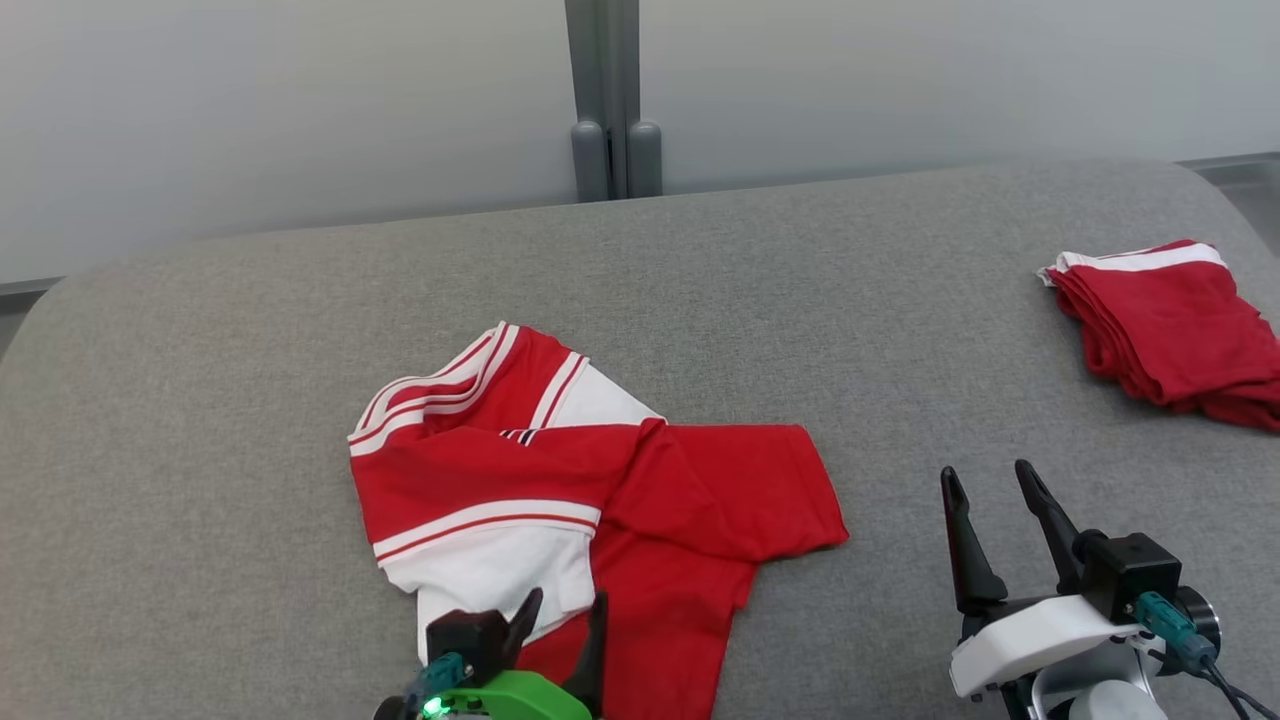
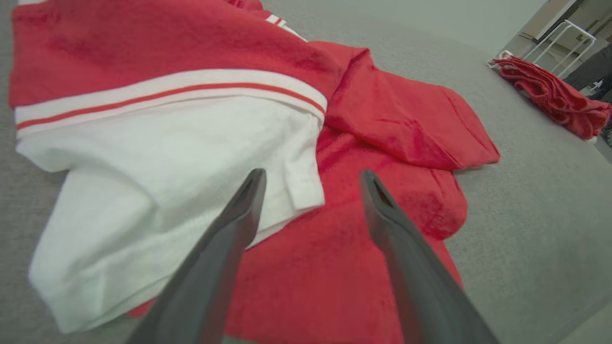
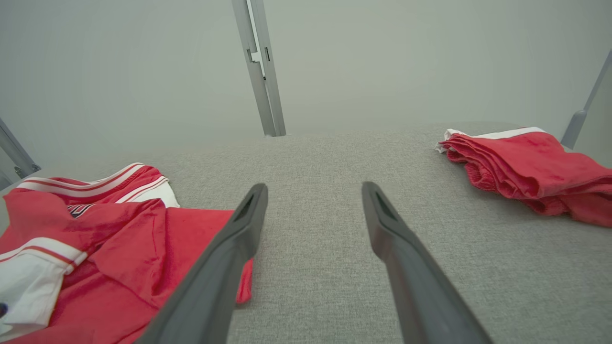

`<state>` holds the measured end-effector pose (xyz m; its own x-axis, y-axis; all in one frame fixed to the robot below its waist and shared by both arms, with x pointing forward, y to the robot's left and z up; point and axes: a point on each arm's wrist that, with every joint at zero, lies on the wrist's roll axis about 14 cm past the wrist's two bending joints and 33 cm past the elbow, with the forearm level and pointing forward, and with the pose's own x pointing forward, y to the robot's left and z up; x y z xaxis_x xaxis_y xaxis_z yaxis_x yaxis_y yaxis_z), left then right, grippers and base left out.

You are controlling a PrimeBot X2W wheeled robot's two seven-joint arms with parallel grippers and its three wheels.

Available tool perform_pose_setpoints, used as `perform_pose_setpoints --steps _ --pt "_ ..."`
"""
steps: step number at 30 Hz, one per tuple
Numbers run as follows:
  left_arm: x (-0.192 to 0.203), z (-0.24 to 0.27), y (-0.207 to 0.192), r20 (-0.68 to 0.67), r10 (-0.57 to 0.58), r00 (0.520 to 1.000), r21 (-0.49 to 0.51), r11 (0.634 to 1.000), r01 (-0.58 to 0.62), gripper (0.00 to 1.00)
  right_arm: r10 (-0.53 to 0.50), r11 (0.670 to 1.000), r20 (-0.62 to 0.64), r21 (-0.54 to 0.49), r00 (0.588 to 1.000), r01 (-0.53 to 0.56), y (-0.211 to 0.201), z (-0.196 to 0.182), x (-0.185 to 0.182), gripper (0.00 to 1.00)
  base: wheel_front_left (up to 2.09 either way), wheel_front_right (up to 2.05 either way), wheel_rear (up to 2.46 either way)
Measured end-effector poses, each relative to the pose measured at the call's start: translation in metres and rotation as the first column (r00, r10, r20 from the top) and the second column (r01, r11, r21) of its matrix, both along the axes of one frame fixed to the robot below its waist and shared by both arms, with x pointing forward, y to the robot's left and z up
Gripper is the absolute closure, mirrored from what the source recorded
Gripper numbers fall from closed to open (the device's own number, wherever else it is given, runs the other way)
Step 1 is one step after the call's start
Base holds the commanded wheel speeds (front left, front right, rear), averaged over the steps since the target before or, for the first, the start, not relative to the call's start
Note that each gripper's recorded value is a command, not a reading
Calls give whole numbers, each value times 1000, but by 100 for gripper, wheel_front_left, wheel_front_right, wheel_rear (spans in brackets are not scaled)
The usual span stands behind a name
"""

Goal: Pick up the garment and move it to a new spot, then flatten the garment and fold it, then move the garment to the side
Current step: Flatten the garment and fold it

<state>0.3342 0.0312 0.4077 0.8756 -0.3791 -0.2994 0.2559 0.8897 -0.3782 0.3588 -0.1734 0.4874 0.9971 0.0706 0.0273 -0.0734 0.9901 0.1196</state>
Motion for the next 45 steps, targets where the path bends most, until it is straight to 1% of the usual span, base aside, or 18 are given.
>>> perform_pose_setpoints --steps 3,8,9,10,11,12,18,22,25,29,32,36,41,45 --pt "0 -9 -8 -36 -35 999 19 999 36 0 -11 1000 2 -3 1000 11 -4 1 1 0 0 0 0" --pt "7 -24 -6 -80 -25 996 63 998 30 0 -42 999 -10 -7 999 41 -14 -3 -2 0 0 0 0" --pt "8 -26 -4 -88 -21 996 68 997 27 22 -44 999 -12 -8 999 44 -15 -4 -2 0 0 0 0" --pt "10 -28 -4 -90 -19 996 72 997 26 53 -48 999 -14 -8 999 48 -16 -4 -3 0 0 0 0" --pt "10 -29 -4 -92 -19 996 72 997 26 75 -50 999 -15 -8 999 50 -17 -5 -3 0 0 0 0" --pt "12 -29 -5 -90 -21 996 72 997 28 100 -53 999 -16 -8 998 53 -17 -5 -3 0 0 0 0" --pt "19 -17 -4 -39 -8 999 55 998 10 100 -60 998 -12 -7 998 59 -20 -4 -2 0 0 0 0" --pt "27 3 5 35 30 999 46 998 -31 100 -47 999 -8 -3 999 47 -16 -3 0 0 0 0 0" --pt "31 22 26 115 81 990 58 994 -88 100 -31 1000 -12 5 999 31 -10 -4 0 0 0 0 0" --pt "28 49 64 224 159 961 84 980 -182 100 0 1000 -10 10 1000 0 0 -4 4 0 0 0 0" --pt "22 71 100 301 228 926 109 956 -271 100 33 999 -18 14 999 -32 11 -6 6 0 0 0 0" --pt "9 90 133 347 294 890 129 925 -356 100 69 998 -22 13 997 -69 23 -7 11 0 0 0 0" --pt "-8 107 176 387 389 836 151 868 -474 100 110 994 -34 11 993 -110 37 -10 14 0 0 0 0" --pt "-18 115 202 411 438 800 176 822 -541 100 126 992 -38 8 991 -126 42 -11 14 0 0 0 0"
